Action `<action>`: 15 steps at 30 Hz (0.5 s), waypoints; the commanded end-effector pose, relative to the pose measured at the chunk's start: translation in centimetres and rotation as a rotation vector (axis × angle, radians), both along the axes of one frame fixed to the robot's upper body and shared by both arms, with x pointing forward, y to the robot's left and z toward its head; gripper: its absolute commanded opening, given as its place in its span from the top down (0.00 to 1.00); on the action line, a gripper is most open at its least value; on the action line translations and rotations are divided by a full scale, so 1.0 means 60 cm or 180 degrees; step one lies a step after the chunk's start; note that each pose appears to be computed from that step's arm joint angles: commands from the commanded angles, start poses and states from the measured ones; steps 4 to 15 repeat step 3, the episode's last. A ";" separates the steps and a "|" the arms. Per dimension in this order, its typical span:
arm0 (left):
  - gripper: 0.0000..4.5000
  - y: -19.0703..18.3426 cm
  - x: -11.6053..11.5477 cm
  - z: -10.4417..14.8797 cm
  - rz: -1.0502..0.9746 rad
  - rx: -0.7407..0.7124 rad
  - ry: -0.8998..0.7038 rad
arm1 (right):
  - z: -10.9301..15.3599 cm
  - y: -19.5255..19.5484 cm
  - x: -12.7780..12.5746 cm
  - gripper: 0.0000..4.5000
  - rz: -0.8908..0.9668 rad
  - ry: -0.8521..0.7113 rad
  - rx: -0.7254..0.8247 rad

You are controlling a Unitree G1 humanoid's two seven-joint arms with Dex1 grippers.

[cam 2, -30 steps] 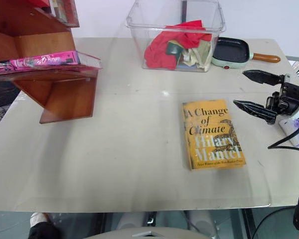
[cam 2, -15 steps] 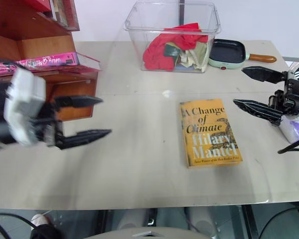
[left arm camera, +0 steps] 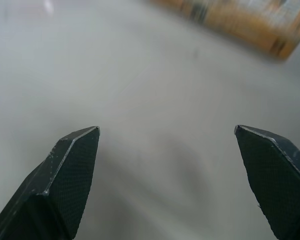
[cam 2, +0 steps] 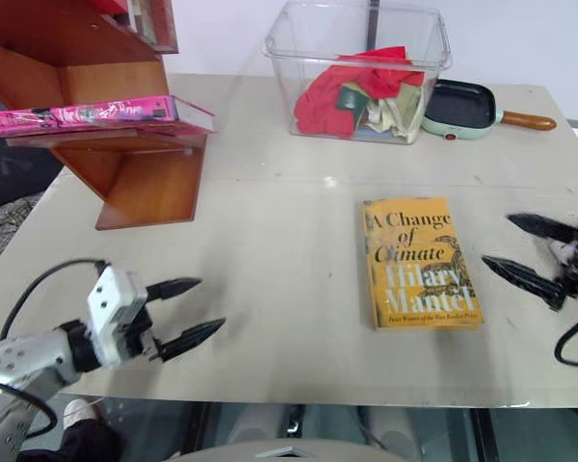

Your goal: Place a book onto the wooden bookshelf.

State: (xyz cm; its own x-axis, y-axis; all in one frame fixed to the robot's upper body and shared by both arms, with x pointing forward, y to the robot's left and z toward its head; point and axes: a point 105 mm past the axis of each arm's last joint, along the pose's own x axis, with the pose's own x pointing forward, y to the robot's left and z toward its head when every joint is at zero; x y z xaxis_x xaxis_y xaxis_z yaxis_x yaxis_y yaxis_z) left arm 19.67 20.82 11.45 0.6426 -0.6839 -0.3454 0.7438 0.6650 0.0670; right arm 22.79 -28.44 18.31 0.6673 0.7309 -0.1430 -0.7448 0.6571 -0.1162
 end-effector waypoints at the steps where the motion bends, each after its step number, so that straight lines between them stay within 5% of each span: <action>1: 0.01 0.018 -0.002 0.001 0.0037 0.0029 -0.0115 | -0.007 -0.016 -0.015 0.00 -0.0132 -0.0081 -0.0248; 15: 0.01 0.017 0.000 -0.003 0.0008 -0.0006 -0.0116 | -0.020 -0.015 -0.015 0.00 -0.0194 -0.0077 -0.0235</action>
